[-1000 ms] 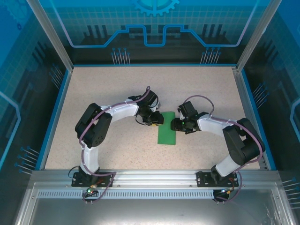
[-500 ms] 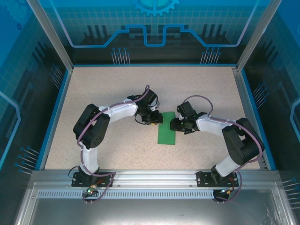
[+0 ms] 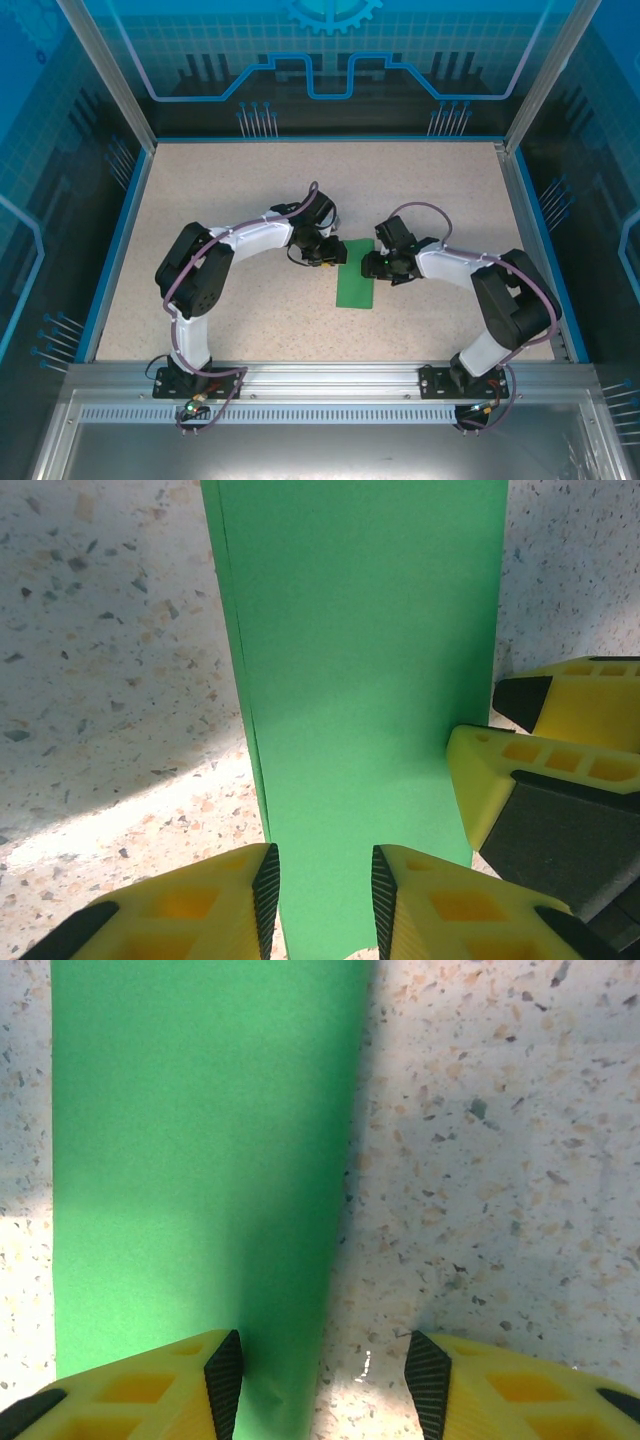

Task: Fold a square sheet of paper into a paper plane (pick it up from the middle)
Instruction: Hold the square sheet of paper at the center of the table, then fold the square sheet of paper in half at the center of the table.

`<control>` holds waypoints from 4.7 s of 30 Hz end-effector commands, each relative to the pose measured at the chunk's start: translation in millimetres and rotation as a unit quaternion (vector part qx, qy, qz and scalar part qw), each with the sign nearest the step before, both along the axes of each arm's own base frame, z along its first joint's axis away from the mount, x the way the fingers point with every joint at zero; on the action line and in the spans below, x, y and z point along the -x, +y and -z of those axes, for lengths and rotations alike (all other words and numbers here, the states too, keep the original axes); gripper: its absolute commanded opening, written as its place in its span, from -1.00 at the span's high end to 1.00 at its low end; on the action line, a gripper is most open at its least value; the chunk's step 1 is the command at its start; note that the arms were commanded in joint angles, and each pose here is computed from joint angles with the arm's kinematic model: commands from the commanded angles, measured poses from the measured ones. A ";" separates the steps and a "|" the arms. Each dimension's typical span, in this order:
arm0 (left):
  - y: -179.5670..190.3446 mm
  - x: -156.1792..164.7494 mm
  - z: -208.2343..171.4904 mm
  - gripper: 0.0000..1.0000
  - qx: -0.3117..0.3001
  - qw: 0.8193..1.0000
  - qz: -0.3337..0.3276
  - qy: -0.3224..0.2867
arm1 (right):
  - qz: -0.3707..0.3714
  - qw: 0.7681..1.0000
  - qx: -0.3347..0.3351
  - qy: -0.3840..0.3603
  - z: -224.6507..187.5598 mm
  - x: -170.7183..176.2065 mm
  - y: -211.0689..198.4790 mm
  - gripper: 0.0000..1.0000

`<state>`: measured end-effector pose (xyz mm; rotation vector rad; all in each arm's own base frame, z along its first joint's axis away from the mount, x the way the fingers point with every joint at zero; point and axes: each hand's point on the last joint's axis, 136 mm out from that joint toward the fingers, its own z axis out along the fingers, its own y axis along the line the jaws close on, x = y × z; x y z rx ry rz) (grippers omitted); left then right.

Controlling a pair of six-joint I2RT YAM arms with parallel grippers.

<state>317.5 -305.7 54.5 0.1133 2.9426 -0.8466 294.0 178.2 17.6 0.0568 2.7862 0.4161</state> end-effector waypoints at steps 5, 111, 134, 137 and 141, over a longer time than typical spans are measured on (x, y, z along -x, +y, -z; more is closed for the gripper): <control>1.9 6.7 -5.4 0.33 -0.004 1.000 0.001 0.003 | -0.010 1.000 -0.006 0.000 7.7 -2.6 11.9 -0.02; 5.3 21.8 73.2 0.58 -0.074 0.995 0.022 0.055 | -0.033 0.999 -0.020 -0.038 -30.5 -7.5 21.1 -0.16; 5.1 23.0 80.3 0.58 -0.081 0.994 0.033 0.062 | -0.009 0.975 -0.220 -0.018 -27.0 1.8 40.6 0.74; 6.0 23.4 80.5 0.58 -0.083 0.994 0.033 0.062 | -0.007 0.975 -0.222 -0.008 -16.0 1.3 38.9 0.79; 7.3 23.9 81.1 0.58 -0.086 0.994 0.033 0.063 | -0.005 0.975 -0.223 -0.004 -9.7 0.6 36.4 0.79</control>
